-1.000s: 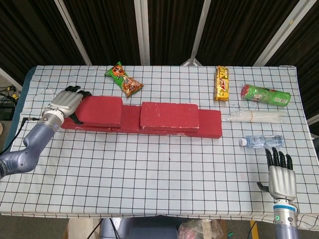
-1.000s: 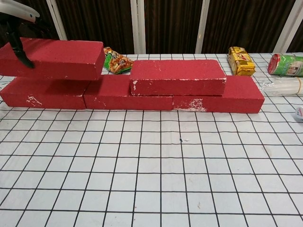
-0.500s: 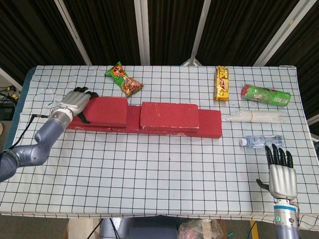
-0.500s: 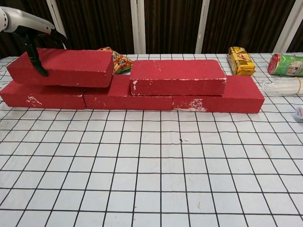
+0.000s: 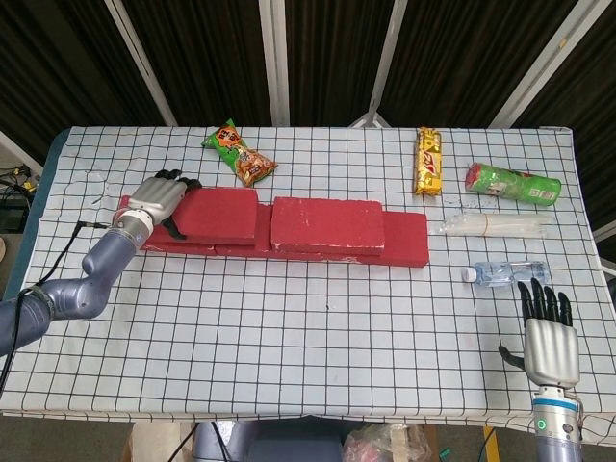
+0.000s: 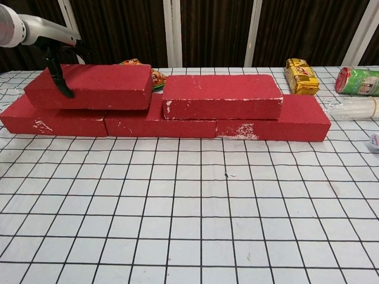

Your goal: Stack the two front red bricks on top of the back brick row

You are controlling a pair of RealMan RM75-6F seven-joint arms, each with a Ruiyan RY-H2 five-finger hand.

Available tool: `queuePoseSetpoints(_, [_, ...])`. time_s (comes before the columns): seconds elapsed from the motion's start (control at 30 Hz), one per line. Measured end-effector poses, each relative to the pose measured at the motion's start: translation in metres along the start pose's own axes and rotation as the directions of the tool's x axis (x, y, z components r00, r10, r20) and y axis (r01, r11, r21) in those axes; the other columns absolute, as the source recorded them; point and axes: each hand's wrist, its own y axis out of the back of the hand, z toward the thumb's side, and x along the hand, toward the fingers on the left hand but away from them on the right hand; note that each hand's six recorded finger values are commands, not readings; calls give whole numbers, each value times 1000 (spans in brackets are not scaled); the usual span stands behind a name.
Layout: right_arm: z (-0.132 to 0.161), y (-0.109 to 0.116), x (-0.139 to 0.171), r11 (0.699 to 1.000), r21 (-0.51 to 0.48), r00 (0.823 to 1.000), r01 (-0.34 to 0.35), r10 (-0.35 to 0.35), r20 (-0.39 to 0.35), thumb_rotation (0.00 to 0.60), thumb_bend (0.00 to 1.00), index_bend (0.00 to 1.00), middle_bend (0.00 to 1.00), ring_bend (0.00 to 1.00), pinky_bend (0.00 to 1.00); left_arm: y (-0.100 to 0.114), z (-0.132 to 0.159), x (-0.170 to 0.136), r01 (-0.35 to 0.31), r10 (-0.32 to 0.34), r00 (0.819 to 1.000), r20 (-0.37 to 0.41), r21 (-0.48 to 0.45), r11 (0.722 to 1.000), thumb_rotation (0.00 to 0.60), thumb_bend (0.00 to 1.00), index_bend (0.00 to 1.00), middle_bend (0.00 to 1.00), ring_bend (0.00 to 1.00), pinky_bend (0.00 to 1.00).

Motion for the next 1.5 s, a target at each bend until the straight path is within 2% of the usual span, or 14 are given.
queuePoseSetpoints(0.77, [-6, 4, 0, 1000, -14, 1000, 7, -7, 13, 600, 133, 36, 0, 0, 0, -4, 23, 7, -3, 3, 1000, 18, 11, 1000, 600, 17, 262, 220, 0, 0])
queuePoseSetpoints(1.5, [-8, 5, 0, 1000, -24, 1000, 5, -5, 18, 600, 134, 37, 0, 0, 0, -8, 30, 11, -1, 0, 1000, 12, 16, 1000, 600, 0, 218, 199, 0, 0])
